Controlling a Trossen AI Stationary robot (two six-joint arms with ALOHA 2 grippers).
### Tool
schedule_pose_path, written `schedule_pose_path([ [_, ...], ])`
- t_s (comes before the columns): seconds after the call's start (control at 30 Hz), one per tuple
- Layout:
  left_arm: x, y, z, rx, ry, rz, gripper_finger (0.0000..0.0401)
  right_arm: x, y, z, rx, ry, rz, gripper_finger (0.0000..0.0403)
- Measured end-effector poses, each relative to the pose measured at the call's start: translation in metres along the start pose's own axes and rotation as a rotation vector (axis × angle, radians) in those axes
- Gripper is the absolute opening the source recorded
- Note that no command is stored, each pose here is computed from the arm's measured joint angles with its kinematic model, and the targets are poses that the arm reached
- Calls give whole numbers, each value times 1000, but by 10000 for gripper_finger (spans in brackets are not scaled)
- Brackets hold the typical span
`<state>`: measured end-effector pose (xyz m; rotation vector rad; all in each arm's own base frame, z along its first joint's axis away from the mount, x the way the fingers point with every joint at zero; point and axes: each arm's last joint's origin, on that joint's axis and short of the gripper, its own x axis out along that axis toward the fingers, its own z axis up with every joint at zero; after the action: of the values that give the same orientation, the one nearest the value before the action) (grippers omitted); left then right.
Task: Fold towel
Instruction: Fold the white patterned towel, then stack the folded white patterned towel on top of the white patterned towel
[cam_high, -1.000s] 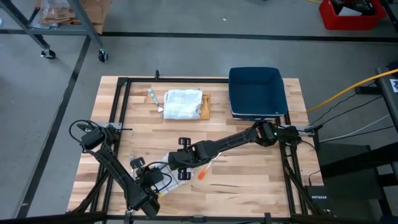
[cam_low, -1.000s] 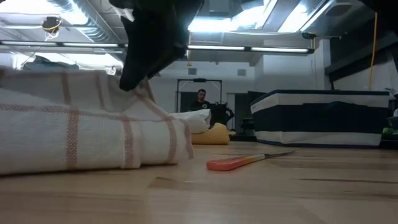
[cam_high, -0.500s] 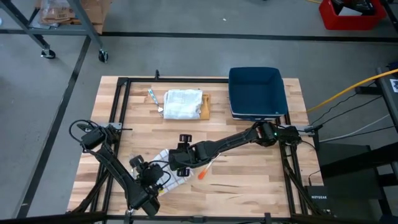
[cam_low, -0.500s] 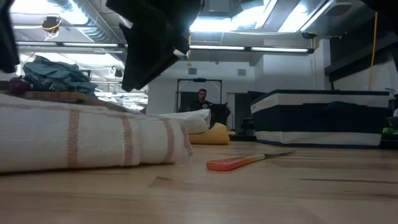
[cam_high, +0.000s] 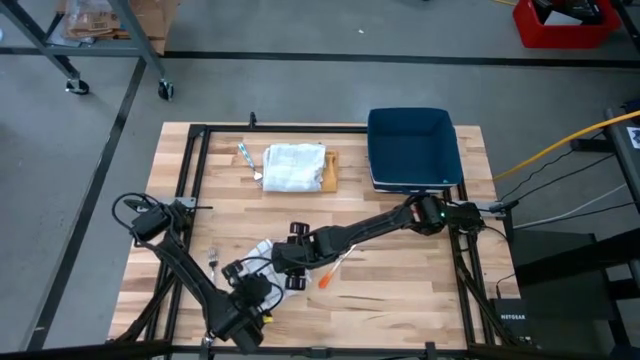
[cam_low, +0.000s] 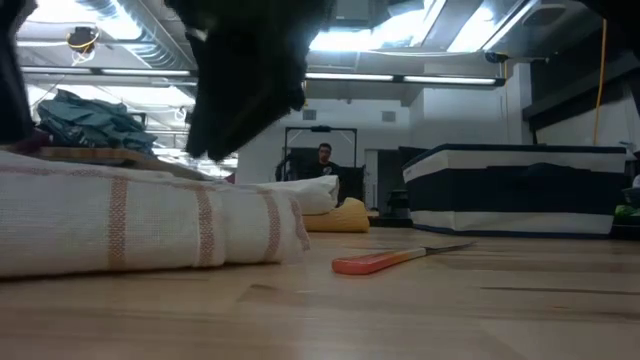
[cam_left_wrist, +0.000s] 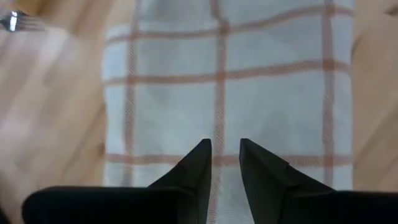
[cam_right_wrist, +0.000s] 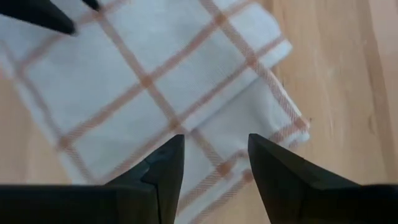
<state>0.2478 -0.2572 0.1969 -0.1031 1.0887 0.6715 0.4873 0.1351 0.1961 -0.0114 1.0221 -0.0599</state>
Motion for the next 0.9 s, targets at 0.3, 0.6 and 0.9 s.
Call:
schedule_pose_path([
  [0.3, 34, -11, -33, -76, -21, -134, 62, 25, 1, -18, 5, -6, 19, 182],
  [0.6, 49, -6, -41, -90, -37, -155, 53, 35, 0, -29, -1, 23, 11, 182],
  [0.9, 8, 19, -17, -52, -12, -147, 11, 17, 2, -7, 15, -62, 21, 182],
])
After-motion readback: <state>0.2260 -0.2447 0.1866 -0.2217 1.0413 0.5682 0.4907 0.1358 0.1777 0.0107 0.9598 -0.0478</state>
